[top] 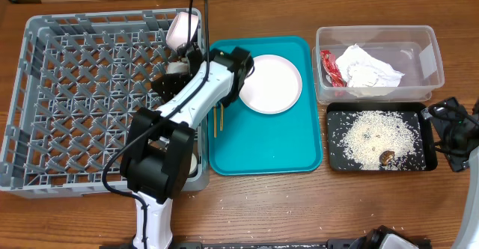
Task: Sort waste into correct bins and load items into the dishwasher
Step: 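Move the left gripper to the white plate and grasp its rim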
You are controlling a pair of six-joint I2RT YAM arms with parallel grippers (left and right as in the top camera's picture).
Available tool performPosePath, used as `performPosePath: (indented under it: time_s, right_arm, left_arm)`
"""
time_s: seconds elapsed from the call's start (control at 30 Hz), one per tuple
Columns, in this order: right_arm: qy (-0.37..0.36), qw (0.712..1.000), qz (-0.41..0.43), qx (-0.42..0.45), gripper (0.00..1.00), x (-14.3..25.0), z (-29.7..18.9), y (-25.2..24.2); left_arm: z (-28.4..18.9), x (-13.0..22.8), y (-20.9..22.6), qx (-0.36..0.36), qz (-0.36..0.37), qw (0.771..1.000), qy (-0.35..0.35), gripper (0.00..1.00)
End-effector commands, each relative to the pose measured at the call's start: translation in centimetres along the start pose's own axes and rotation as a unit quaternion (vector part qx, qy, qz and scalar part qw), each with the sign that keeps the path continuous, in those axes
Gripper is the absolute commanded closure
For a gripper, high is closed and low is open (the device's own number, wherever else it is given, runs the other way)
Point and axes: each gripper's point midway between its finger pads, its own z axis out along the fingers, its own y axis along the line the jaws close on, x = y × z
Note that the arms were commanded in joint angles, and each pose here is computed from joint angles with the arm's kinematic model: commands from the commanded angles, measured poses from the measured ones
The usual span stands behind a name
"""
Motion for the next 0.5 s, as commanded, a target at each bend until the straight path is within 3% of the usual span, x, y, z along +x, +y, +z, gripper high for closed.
performPosePath:
  time_s: [0.0,0.03,0.23,0.33,0.37,0.43,0.47]
  right_arm:
    - [-0.007,1.0,-0.002,-0.005,0.0,-0.4,-0.3,0.2]
    - [-0.007,1.0,-0.002,-0.005,0.0,-0.4,-0.3,0.2]
    - [-0.007,1.0,-0.002,-0.005,0.0,-0.4,-0.3,0.2]
    - [-0.007,1.0,-0.002,-0.005,0.0,-0.4,-0.3,0.2]
    - [-0.007,1.0,-0.002,-0.005,0.0,-0.4,-0.3,0.2]
    - [-0.007,1.0,-0.002,-0.005,0.0,-0.4,-0.3,0.2]
    - [-0.007,1.0,-0.002,-0.005,0.0,-0.4,-0.3,0.2]
  left_arm:
    - [-2.0,-1.2,-2.3,0.085,0.021,0.995,0.043,0.04]
    - [-2.6,-1.6,-2.8,0.109,0.028,0.992,0.05,0.0]
    - [-7.1,-4.0,-5.5,0.271,0.08,0.956,0.079,0.0]
    - [-11.7,-4.9,-7.5,0.409,0.127,0.9,0.086,0.0]
    - [-15.8,-5.3,-8.6,0.513,0.152,0.841,0.085,0.0]
    - [-19.4,-5.6,-9.0,0.594,0.156,0.785,0.089,0.0]
    - [-20.2,-5.6,-9.1,0.61,0.153,0.772,0.092,0.0]
